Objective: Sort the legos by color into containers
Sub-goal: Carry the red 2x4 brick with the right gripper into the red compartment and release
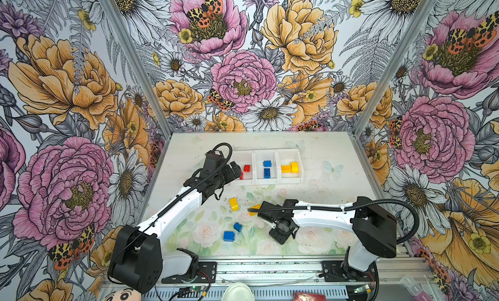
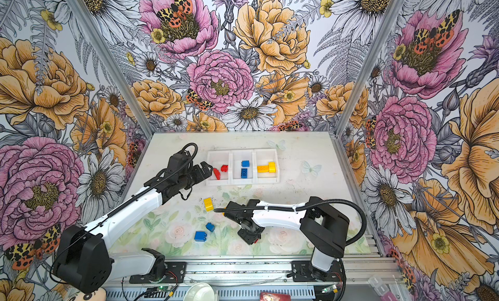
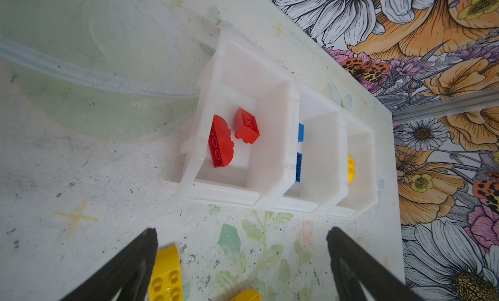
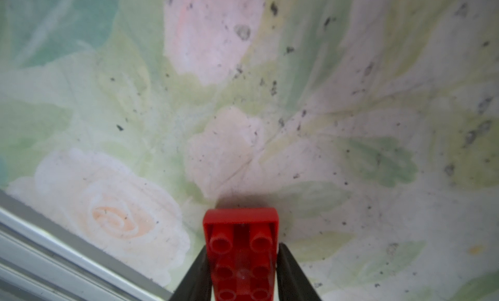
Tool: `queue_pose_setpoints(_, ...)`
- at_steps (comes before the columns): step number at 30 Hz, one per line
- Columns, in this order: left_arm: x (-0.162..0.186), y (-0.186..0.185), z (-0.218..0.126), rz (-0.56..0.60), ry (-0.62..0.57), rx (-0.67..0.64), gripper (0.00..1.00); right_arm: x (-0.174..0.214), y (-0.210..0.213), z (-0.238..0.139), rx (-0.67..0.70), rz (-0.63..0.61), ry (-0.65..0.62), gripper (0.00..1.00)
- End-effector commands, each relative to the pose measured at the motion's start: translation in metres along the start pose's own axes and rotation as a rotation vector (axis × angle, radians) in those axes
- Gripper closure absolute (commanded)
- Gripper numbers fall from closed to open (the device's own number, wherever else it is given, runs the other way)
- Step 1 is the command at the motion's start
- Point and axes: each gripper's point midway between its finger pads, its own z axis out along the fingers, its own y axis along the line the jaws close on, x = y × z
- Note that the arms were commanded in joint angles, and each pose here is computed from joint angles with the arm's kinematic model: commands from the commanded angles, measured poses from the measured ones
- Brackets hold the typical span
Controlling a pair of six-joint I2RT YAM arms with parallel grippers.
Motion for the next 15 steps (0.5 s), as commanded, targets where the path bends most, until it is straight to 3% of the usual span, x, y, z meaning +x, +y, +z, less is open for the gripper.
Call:
queue_pose_setpoints(1, -0.004, -0.001, -0.006, -0.016, -0.018, 0.022, 0.01, -0.011, 0.003, -0.001, 0.001, -0.01, -0.021, 0.59)
queue_pose_setpoints(5, -0.003, 0.0, -0.006, -0.018, -0.018, 0.02, 0.01, -0.011, 0.003, -0.001, 0.002, -0.008, -0.019, 0.61)
queue_pose_setpoints(10, -0.003, 0.002, -0.007, -0.022, -0.02, 0.019, 0.01, -0.011, 0.002, -0.004, 0.001, 0.003, -0.029, 0.77)
queue_pose_setpoints(15, -0.002, 0.002, -0.01, -0.022, -0.023, 0.021, 0.01, -0.024, 0.0, -0.024, -0.031, 0.048, -0.096, 0.79)
